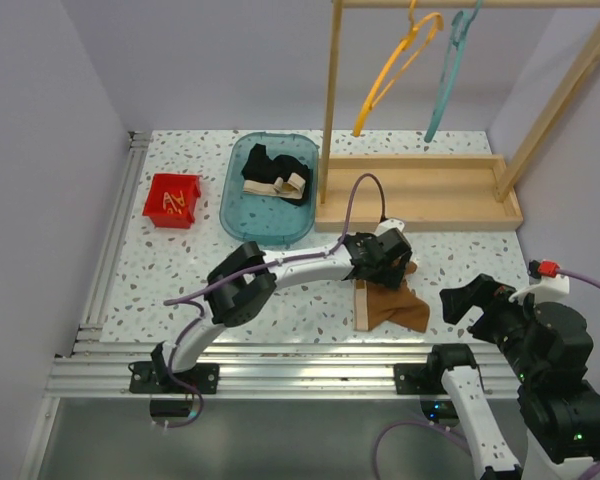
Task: Remove the underwear clipped to the hanger
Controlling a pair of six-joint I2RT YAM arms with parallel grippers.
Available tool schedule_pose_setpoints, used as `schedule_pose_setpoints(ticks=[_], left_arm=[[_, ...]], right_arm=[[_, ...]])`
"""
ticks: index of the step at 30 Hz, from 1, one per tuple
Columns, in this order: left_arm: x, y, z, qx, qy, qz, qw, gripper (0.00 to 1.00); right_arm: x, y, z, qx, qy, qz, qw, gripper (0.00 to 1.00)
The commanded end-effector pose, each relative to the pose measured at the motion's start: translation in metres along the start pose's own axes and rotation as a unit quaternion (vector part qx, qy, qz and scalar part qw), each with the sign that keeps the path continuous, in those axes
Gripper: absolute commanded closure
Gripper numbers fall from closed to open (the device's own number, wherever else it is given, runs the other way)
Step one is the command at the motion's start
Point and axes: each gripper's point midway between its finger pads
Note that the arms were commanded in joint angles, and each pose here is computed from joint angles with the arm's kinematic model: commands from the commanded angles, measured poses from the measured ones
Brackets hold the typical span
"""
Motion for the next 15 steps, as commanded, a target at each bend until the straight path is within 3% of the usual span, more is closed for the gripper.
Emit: schedule_pose_setpoints(ticks=[1,4,6,9,10,11,12,15], left_arm=[[0.01,0.005,-0.026,-0.023,-0.016,-0.033,0.999,0.0],[-0.007,0.022,-0.022,-0.002,-0.011,-0.006,1.0,0.0],[-0.018,0.033,-0.02,0.005,-0.004,0.01,1.0,0.08],[-0.027,0.038,-0.02,0.0,0.008,0.016,1.0,0.49],[-0.026,0.035,-0.02,-0.003,0.007,0.013,1.0,0.77],[-0.033,0.037,-0.01,0.008,0.009,0.015,1.0,0.91],[-0.032,0.036,-0.008,0.01,0.004,0.01,1.0,1.0],[-0.032,0.024,0.011,0.032,0.002,-0.003,0.999,1.0]], right_arm=[[-0.048,-0.016,-0.009,-0.014,-0.005,0.097,0.995,0.02],[-0.047,-0.016,-0.008,-0.01,-0.014,0.1,0.995,0.02],[-0.046,-0.016,-0.007,-0.006,-0.019,0.101,0.995,0.02],[-0.042,-0.014,-0.005,0.001,-0.023,0.098,0.995,0.02],[-0.042,-0.014,-0.004,0.002,-0.024,0.099,0.995,0.02],[-0.042,-0.013,-0.004,0.003,-0.024,0.1,0.995,0.02],[-0.041,-0.013,-0.003,0.005,-0.025,0.099,0.995,0.02],[-0.038,-0.011,-0.001,0.01,-0.028,0.099,0.995,0.02]])
Point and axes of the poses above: each gripper's point midway between its finger pads, its own y axis out along the fingers, its own z axis along the line the jaws close on, x = y × z, and after that the axes turned 10 degrees about -y, right-handed
